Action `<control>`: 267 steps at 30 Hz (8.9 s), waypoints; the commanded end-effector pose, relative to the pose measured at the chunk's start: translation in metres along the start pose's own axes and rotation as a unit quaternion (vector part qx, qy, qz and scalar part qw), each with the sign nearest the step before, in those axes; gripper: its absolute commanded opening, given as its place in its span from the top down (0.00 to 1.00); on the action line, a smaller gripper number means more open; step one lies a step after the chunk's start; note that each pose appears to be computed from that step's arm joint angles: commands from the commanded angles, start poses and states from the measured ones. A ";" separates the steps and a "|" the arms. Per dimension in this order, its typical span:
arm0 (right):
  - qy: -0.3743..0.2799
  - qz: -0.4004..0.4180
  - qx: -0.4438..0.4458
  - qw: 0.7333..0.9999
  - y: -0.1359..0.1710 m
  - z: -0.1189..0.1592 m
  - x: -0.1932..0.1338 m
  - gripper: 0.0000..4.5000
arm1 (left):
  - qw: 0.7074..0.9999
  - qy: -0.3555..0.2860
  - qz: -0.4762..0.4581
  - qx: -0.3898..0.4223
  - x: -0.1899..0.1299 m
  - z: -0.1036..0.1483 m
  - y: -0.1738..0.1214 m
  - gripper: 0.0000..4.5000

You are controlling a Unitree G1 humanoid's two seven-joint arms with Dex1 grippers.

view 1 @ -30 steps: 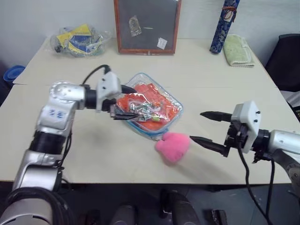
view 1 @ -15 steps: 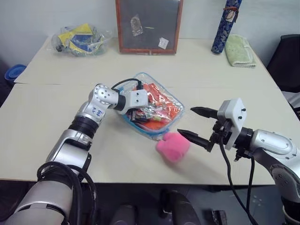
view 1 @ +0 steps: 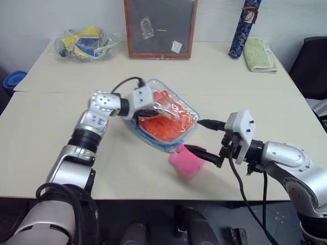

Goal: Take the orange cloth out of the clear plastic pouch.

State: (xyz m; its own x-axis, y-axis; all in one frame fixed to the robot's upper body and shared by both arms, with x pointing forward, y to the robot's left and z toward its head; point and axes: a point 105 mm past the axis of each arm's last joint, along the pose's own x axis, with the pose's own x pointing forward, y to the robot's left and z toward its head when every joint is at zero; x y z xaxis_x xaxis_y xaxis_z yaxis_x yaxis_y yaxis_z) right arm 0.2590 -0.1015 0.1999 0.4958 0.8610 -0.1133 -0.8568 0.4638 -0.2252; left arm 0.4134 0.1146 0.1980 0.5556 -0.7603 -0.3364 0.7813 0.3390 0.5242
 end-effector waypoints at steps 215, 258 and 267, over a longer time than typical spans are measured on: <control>0.128 0.037 0.099 0.986 0.051 -0.066 -0.018 0.07 | 0.930 -0.057 -0.331 0.148 0.005 0.035 -0.161 0.41; 0.157 0.071 -0.232 0.957 -0.059 -0.061 0.019 0.99 | 0.952 -0.048 -0.285 0.097 0.008 0.025 -0.160 1.00; 0.151 0.070 -0.255 0.953 -0.067 -0.046 -0.014 0.99 | 0.987 -0.012 -0.149 -0.058 -0.055 0.002 -0.091 1.00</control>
State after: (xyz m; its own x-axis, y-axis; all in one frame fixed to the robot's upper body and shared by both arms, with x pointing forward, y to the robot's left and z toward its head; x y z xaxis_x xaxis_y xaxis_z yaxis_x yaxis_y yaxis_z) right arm 0.3213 -0.1422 0.1585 0.4521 0.7727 -0.4456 -0.8005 0.1310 -0.5849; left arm 0.3067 0.0990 0.1551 0.2026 -0.8649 -0.4593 0.9565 0.0742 0.2823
